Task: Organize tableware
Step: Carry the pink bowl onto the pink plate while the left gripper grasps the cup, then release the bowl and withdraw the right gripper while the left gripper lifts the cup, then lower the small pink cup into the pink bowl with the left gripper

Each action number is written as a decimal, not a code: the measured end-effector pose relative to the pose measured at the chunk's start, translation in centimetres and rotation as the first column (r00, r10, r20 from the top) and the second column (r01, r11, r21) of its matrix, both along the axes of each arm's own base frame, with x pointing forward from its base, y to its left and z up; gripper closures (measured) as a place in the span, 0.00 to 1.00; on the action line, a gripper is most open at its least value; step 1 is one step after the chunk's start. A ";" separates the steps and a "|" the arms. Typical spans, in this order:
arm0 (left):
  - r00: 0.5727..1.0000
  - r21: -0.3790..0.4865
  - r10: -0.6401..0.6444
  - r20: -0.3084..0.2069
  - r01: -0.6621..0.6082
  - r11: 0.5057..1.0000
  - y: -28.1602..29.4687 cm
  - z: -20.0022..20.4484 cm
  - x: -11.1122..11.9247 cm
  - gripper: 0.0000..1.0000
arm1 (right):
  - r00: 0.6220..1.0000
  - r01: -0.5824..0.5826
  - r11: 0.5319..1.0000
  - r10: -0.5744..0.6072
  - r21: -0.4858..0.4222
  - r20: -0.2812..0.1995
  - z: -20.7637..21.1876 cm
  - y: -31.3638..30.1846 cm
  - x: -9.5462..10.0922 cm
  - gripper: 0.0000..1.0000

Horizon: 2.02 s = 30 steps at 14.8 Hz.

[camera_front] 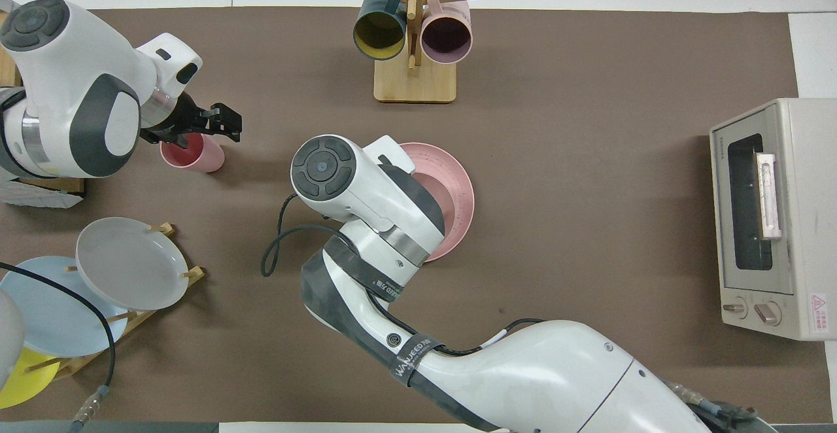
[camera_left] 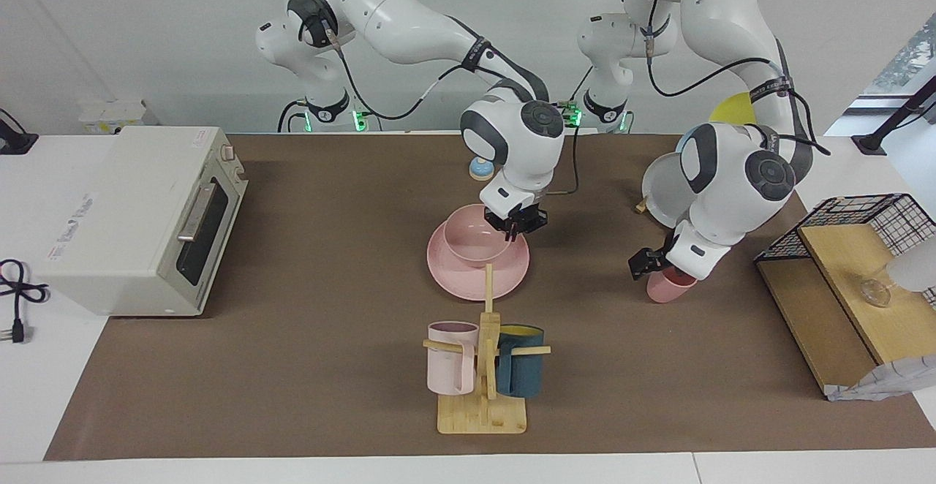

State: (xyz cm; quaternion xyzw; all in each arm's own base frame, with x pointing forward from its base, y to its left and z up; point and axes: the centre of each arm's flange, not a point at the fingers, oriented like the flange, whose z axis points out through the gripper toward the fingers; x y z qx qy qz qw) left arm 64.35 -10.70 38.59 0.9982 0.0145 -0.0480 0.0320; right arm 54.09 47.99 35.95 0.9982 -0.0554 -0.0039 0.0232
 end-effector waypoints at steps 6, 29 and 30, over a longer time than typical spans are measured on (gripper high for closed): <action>1.000 0.009 0.005 -0.018 -0.005 1.000 0.1 -2.4 -0.9 0.26 | 0.997 -0.036 0.999 0.034 0.018 0.063 10.3 -6.7 4.3 0.15; 0.952 -0.052 0.303 0.039 -0.301 0.952 -32.0 14.5 -12.1 0.95 | 0.971 -0.198 0.980 0.193 -0.023 -0.140 18.9 -44.0 1.3 0.00; 0.953 -0.045 0.302 0.035 -0.301 0.953 -33.5 12.7 -12.8 0.95 | 0.972 -0.195 0.980 0.190 -0.023 -0.138 19.0 -44.2 1.3 0.00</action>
